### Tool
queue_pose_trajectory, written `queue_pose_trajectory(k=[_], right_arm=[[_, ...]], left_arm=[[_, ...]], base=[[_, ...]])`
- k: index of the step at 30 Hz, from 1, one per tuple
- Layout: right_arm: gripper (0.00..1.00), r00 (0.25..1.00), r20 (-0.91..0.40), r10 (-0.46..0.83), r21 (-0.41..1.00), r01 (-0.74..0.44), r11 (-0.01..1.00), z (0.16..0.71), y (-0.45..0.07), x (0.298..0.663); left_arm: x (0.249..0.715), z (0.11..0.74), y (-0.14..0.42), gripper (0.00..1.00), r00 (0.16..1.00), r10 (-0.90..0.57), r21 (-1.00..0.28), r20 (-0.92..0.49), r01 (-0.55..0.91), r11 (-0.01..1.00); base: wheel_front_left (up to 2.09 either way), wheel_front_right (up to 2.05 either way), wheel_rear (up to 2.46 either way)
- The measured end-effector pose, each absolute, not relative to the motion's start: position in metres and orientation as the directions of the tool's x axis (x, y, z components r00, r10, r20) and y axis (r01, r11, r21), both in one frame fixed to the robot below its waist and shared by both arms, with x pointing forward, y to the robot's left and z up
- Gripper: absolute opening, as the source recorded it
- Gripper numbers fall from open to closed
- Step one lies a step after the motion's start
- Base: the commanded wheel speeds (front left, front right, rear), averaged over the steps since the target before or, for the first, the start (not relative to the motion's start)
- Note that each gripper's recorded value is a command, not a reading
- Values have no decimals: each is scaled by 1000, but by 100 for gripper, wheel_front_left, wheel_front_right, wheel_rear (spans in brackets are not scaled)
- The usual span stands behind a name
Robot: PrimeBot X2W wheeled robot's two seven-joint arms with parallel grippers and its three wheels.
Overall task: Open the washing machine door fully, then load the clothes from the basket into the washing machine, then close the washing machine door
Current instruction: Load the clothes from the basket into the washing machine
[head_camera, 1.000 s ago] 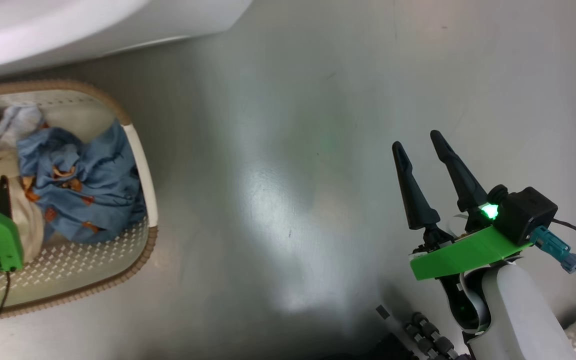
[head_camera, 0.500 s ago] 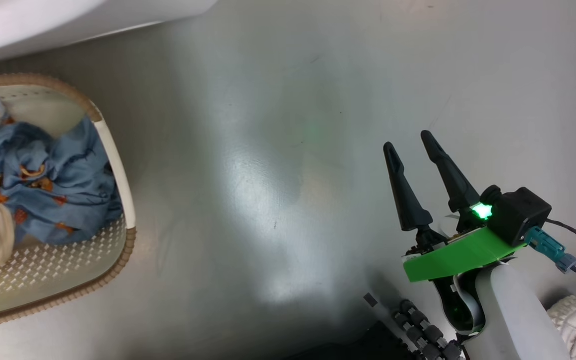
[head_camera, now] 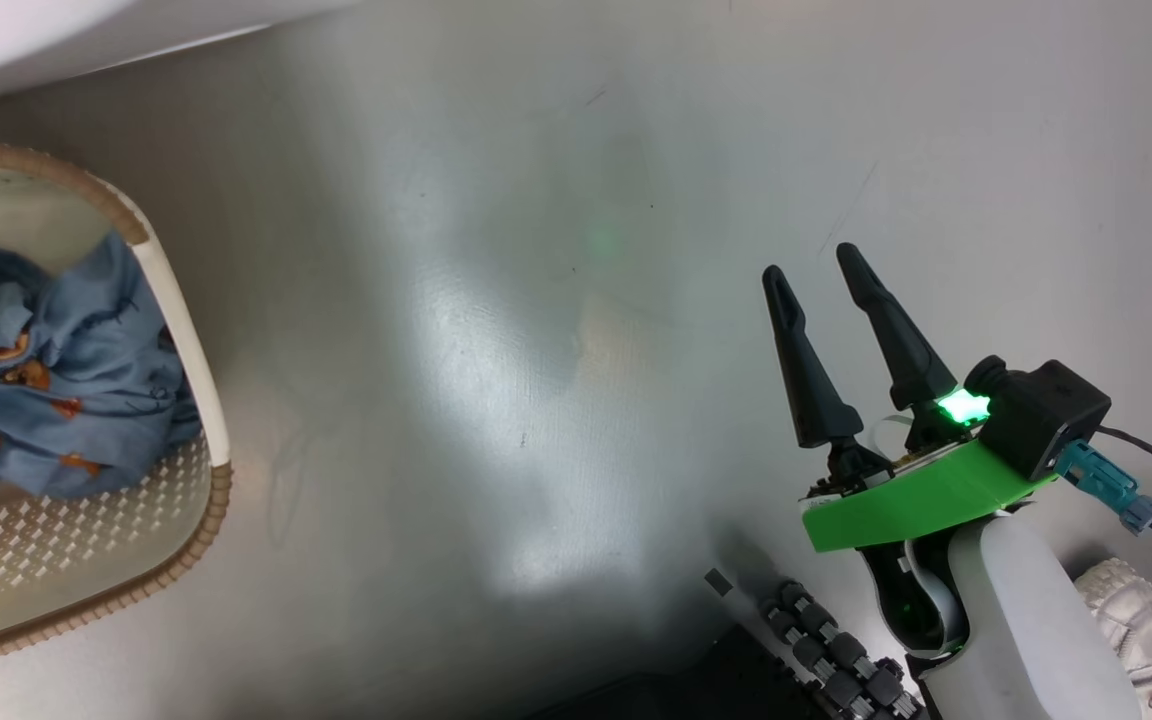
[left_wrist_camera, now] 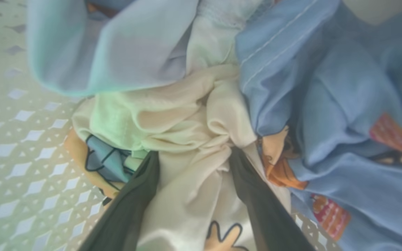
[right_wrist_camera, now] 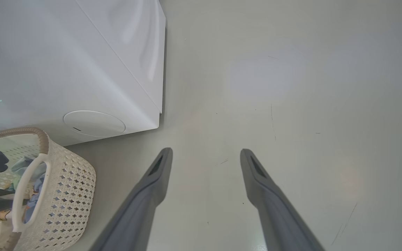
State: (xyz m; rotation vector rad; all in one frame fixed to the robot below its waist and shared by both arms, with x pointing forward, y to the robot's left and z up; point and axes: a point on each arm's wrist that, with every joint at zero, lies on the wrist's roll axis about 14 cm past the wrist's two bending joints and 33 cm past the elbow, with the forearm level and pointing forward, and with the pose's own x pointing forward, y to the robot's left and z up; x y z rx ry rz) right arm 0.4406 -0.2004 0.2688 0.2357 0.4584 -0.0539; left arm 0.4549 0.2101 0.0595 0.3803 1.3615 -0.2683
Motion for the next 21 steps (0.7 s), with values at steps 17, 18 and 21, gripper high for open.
queue_pose_trajectory(k=[17,18,21], right_arm=[[100,937,-350,-18,196,91,976,306,-207,456],[100,940,-339,-17,196,88,977,311,-207,457],[100,950,-311,-21,186,82,979,323,-209,460]], left_arm=[[467,93,175,0,341,-104,18,-934,337,941],[468,98,173,0,360,-112,14,-926,331,944],[471,114,166,0,419,-138,-2,-897,308,951]], base=[[0,0,0],[0,0,0],[0,0,0]])
